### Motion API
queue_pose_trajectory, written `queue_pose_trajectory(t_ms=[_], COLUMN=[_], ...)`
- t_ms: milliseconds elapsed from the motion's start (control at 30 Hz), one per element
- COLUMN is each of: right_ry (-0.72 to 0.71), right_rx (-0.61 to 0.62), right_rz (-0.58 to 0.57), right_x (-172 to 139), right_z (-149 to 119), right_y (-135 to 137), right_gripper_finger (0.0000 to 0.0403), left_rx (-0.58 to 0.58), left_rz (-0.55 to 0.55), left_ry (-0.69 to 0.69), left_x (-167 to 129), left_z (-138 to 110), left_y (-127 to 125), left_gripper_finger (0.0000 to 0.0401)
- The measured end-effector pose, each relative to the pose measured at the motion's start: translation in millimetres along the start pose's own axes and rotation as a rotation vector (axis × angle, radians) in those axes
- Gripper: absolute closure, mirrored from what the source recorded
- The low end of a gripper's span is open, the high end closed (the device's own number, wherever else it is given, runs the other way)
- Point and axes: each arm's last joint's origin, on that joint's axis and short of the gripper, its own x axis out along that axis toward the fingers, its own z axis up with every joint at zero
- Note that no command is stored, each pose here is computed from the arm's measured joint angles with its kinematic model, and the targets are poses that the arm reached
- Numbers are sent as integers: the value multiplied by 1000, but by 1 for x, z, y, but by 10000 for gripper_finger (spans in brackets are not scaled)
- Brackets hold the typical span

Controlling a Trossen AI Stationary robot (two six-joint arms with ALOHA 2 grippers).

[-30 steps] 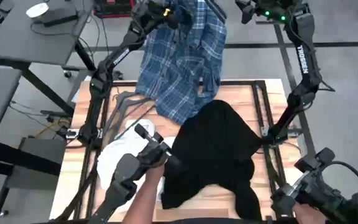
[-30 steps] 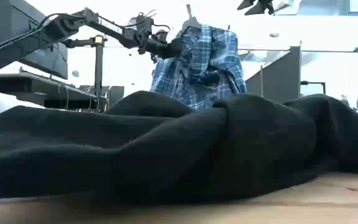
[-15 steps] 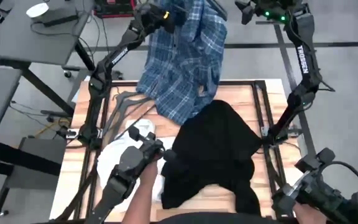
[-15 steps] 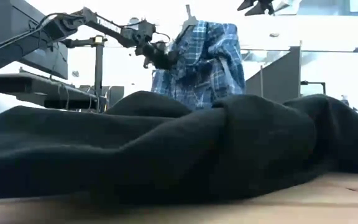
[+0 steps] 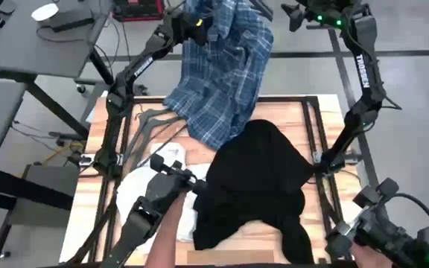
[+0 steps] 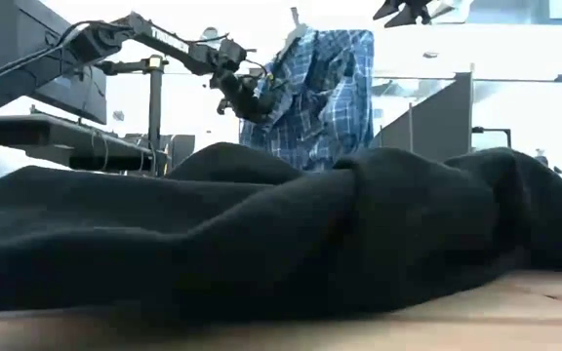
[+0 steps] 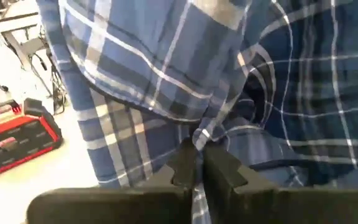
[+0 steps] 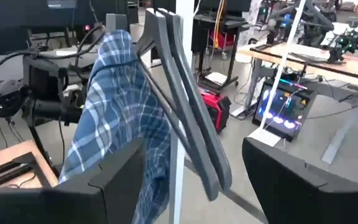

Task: Hang clothes
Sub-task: Hang the blue long sleeve polo on the rack

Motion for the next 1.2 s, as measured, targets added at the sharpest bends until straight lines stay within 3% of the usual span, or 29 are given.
queue_pose_trajectory(t_ms=[367, 600, 733, 1000, 1100, 1200], right_ry=[-21, 12, 166, 441, 503, 504], right_rx=[-10, 27, 29, 99, 125, 111], right_rz=[55, 548, 667, 712, 674, 592], right_x=[-3, 29, 67, 152, 166, 164], right_z=[5, -3, -30, -112, -128, -126], right_y=[13, 71, 103, 128, 129, 120], right_gripper_finger=[148, 148, 148, 148, 148, 148], left_rx=[115, 103, 103, 118, 120, 146], left_rz=[-7, 0, 0, -31, -42, -60], left_ry=[78, -41, -41, 79, 120, 152], left_x=[-75, -131, -153, -166, -168, -169], left_z=[46, 86, 94, 87, 83, 80], left_y=[18, 26, 31, 30, 28, 24], left_gripper_finger=[252, 237, 237, 237, 237, 237])
